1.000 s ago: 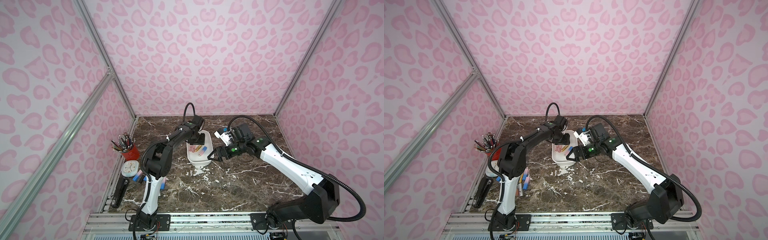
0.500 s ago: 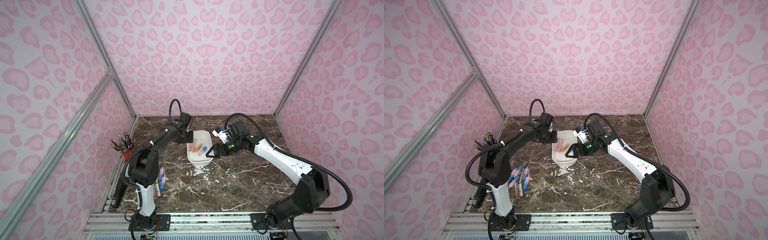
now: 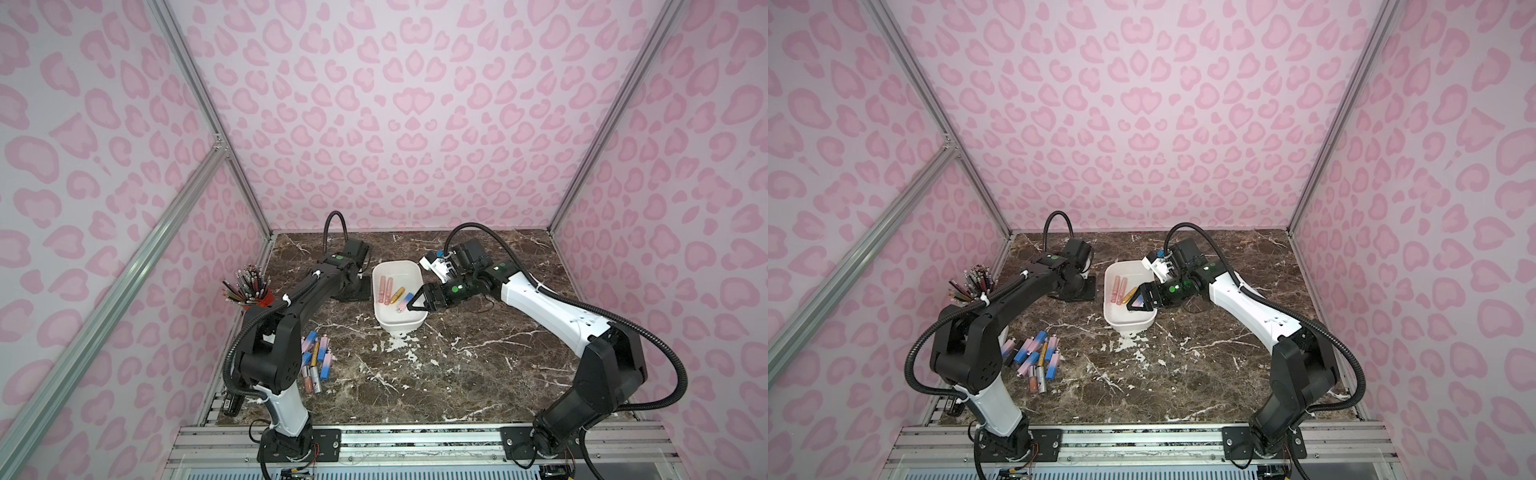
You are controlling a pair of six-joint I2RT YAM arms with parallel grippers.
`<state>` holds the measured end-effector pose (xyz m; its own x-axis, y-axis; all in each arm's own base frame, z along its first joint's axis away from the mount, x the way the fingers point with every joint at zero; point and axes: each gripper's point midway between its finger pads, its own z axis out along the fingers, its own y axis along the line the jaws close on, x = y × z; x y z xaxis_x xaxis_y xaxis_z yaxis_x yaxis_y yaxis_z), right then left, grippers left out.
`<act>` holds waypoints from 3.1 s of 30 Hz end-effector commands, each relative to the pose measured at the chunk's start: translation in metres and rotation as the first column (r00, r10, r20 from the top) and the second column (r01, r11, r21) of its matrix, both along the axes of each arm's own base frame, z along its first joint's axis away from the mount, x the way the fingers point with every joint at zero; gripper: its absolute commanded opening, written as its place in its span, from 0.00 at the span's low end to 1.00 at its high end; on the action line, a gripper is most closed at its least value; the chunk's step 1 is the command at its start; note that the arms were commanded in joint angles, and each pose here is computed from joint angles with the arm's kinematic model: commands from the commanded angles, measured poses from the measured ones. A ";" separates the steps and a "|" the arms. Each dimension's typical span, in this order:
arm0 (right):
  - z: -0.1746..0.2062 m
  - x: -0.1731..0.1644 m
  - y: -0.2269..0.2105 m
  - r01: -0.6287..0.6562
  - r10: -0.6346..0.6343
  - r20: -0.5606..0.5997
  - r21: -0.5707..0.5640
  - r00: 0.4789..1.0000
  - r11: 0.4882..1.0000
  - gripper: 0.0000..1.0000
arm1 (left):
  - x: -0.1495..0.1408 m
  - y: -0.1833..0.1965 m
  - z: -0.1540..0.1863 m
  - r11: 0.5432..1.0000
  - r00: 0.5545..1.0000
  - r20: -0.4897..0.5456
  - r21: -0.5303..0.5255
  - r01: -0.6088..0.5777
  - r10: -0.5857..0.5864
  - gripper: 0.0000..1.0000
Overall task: Put the lipstick into the storage box
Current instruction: Pick up the lipstick at the center of the board.
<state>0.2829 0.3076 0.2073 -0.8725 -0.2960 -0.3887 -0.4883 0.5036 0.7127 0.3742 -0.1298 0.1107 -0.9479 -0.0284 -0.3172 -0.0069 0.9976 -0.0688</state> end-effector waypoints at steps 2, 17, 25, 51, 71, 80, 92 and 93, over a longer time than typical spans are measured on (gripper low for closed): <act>0.004 0.006 0.008 -0.015 0.014 0.016 0.049 1.000 0.999 0.99 | -0.020 0.023 -0.001 0.998 0.999 -0.035 0.059 -0.020 0.022 0.52; 0.015 0.020 0.029 -0.036 0.030 0.037 0.184 0.999 0.982 0.99 | -0.097 0.060 -0.009 0.987 0.988 -0.077 0.094 -0.128 0.136 0.51; 0.018 0.020 0.040 -0.051 0.041 0.053 0.213 0.998 0.976 0.99 | -0.131 0.070 -0.029 0.979 0.974 -0.124 0.100 -0.176 0.188 0.51; 0.026 -0.004 0.038 -0.073 0.051 0.144 0.151 0.988 0.986 0.99 | -0.154 0.072 -0.074 0.977 0.948 -0.251 0.130 -0.167 0.196 0.44; 0.030 -0.032 -0.008 0.023 -0.040 0.203 0.086 0.978 0.996 0.99 | -0.162 0.067 -0.101 0.976 0.916 -0.343 0.137 -0.169 0.207 0.41; 0.026 -0.039 -0.017 0.039 -0.051 0.220 0.057 0.974 0.998 0.99 | -0.157 0.061 -0.100 0.976 0.919 -0.331 0.109 -0.188 0.214 0.40; 0.023 -0.040 -0.016 0.038 -0.045 0.217 0.037 0.975 0.999 0.99 | -0.146 0.041 -0.098 0.986 0.926 -0.339 0.094 -0.139 0.163 0.03; 0.022 -0.040 -0.016 0.039 -0.046 0.218 0.035 0.975 0.999 0.99 | -0.143 0.040 -0.095 0.986 0.930 -0.332 0.093 -0.135 0.159 0.03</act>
